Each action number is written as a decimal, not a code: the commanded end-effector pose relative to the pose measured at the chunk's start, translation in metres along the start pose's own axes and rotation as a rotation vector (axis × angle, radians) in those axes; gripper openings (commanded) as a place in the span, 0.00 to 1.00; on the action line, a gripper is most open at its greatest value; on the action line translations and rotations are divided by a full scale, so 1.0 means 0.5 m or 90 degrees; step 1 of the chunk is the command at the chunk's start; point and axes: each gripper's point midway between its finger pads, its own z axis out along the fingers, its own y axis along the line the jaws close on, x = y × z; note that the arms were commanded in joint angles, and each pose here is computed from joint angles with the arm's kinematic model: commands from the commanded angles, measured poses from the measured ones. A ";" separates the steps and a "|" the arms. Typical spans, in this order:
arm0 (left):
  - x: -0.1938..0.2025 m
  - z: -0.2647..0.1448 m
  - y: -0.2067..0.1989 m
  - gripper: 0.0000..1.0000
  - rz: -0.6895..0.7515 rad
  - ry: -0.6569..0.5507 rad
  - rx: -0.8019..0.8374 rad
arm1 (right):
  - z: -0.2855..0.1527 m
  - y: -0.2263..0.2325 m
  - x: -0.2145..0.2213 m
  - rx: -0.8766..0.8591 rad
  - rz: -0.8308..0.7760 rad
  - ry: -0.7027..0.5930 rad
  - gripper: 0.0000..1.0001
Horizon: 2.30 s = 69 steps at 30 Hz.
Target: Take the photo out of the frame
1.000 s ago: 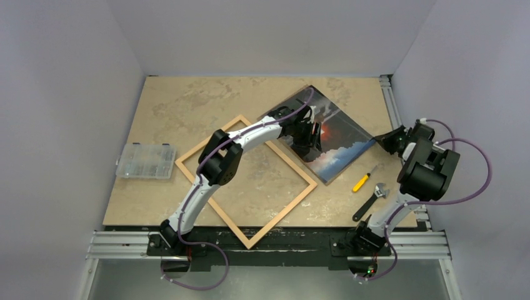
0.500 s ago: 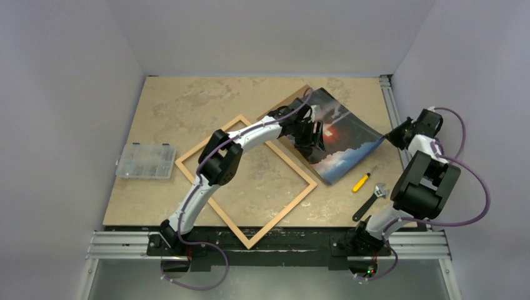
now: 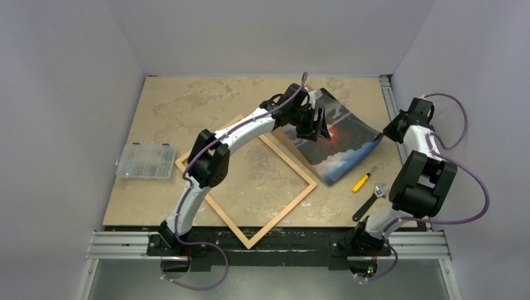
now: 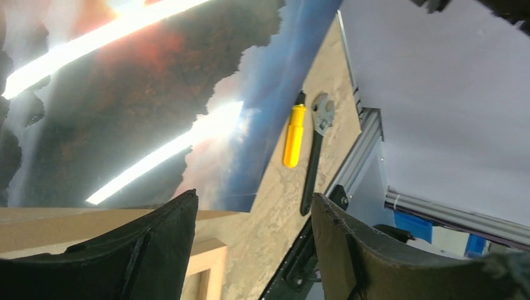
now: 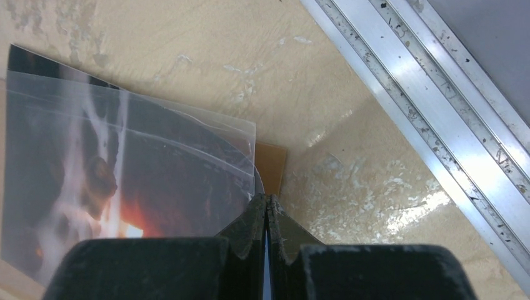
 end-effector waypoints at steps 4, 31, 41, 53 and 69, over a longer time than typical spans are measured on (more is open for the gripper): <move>-0.047 -0.154 -0.146 0.65 0.053 -0.068 0.081 | -0.026 0.015 -0.039 0.040 -0.059 -0.026 0.00; 0.055 -0.416 -0.256 0.65 0.125 -0.119 0.127 | -0.268 -0.012 -0.169 0.207 -0.109 -0.157 0.00; 0.072 -0.470 -0.249 0.65 0.150 -0.126 0.126 | -0.496 0.074 -0.271 0.109 -0.119 -0.294 0.00; 0.066 -0.539 -0.179 0.65 0.161 -0.158 0.077 | -0.768 0.312 -0.332 -0.219 -0.182 -0.439 0.00; 0.037 -0.594 -0.053 0.65 0.159 -0.246 -0.073 | -0.768 0.696 -0.270 -0.755 -0.025 -0.286 0.00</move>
